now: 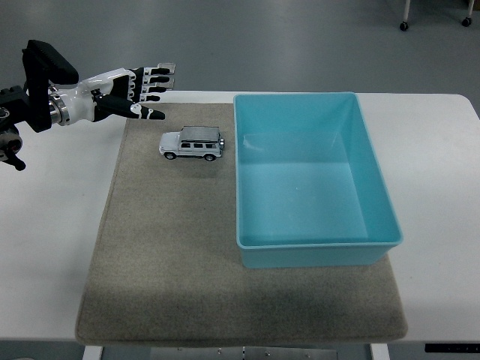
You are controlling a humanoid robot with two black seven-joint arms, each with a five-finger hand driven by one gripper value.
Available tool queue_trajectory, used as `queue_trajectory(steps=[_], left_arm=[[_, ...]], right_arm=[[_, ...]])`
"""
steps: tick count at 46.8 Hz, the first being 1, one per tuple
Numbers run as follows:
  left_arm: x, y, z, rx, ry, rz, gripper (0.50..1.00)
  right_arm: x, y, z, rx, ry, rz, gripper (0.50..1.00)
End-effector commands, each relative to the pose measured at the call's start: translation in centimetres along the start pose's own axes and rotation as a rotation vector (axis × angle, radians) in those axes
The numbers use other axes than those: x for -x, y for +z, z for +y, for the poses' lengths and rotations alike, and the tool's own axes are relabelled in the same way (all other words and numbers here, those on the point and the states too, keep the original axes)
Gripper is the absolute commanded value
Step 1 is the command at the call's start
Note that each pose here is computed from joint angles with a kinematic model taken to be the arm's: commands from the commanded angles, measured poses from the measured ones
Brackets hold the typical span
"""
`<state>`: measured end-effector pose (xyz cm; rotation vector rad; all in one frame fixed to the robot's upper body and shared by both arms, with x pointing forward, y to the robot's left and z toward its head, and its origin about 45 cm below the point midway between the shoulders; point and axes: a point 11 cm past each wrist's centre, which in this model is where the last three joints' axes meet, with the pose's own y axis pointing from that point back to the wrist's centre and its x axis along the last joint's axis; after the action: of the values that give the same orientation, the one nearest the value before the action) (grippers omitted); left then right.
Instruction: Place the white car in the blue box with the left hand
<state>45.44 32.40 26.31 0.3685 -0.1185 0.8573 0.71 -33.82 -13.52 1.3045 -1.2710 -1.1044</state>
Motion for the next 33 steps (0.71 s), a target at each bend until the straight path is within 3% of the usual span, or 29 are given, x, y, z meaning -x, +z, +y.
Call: queue_trajectory(steps=[1, 12, 18, 33], left_arm=[[0.8, 0.7, 0.1, -0.002, -0.046, -0.115, 1.0], [1.9, 0.4, -1.1, -0.072, -0.011, -0.413, 1.0], [4.1, -0.9, -2.7, -0.122, -0.061, -0.568, 1.0], [5.3, -0.7, -4.3, -0.117, -0.054, -0.662, 0.999]], right_arm=[[0.0, 0.0, 0.0, 0.0, 0.0, 0.0, 0.936], [0.0, 0.0, 0.0, 0.0, 0.0, 0.0, 0.936], [0.0, 0.0, 0.0, 0.0, 0.0, 0.0, 0.936], [0.0, 0.0, 0.0, 0.0, 0.0, 0.0, 0.936]])
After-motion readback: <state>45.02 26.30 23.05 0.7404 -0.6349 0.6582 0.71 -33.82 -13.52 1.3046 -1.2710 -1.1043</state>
